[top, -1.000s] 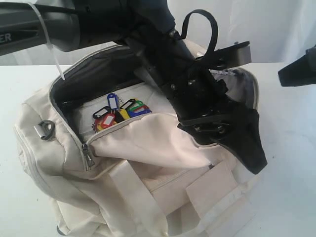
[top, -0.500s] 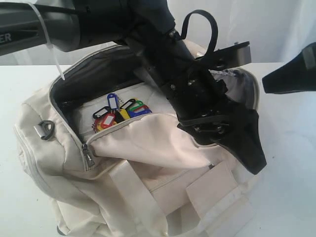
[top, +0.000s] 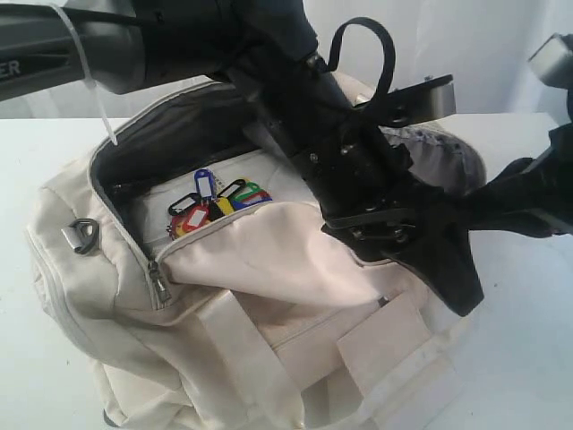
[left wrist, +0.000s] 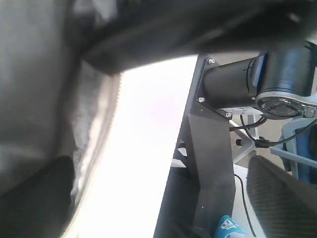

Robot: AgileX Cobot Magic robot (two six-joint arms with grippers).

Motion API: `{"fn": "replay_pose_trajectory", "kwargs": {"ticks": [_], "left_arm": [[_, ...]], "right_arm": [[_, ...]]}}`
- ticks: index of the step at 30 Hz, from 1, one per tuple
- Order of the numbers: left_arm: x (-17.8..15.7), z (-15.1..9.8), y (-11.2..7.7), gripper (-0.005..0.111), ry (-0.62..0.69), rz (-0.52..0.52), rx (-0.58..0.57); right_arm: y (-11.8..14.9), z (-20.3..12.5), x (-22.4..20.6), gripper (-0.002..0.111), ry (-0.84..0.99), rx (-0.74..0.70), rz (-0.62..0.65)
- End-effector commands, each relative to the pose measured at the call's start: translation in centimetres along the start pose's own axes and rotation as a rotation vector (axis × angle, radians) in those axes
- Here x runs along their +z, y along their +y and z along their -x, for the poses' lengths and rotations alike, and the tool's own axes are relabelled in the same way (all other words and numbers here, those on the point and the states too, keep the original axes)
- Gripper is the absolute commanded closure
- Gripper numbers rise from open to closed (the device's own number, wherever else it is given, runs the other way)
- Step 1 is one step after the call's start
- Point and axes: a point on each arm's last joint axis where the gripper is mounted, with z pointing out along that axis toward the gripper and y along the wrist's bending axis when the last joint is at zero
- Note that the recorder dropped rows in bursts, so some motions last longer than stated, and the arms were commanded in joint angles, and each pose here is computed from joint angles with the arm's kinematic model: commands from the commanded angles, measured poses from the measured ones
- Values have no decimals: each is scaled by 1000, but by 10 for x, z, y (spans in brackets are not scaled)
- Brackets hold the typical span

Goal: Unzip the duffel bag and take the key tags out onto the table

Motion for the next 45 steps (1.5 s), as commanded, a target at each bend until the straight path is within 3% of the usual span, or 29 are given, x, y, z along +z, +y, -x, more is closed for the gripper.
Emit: {"fn": "replay_pose_trajectory", "kwargs": {"ticks": [1,4,9,12,13,15,18,25,30,35,41,45], "left_arm": [[-4,-8,-9,14,78,-42,14],[-15,-13,-8,14,108,83,26],[-55,-23,-28,14,88,276,112],[-68,-28,-30,14,99,382,145],[-77,-31,-25,14,130,494,167],[-83,-33,-15,14,177,612,181],[-78,-31,-2,14,205,664,187],[-47,-26,55,14,338,860,92],[-25,-29,77,18,418,850,48],[-11,-31,87,47,450,816,29],[-9,-34,82,102,470,758,4],[-10,-34,79,106,462,753,11]], "right_arm": [[-7,-7,7,108,-13,4,-53],[-12,-16,13,108,-8,40,-75],[-18,-25,16,108,24,95,-126],[-22,-27,16,108,48,111,-168],[-23,-28,15,108,60,116,-183],[-23,-31,15,108,88,117,-188],[-22,-32,15,108,99,119,-178],[-22,-32,15,108,99,119,-178],[-22,-32,15,108,94,121,-178],[-22,-31,15,108,90,122,-180],[-23,-31,15,108,83,121,-185],[-23,-31,15,108,83,121,-185]]}}
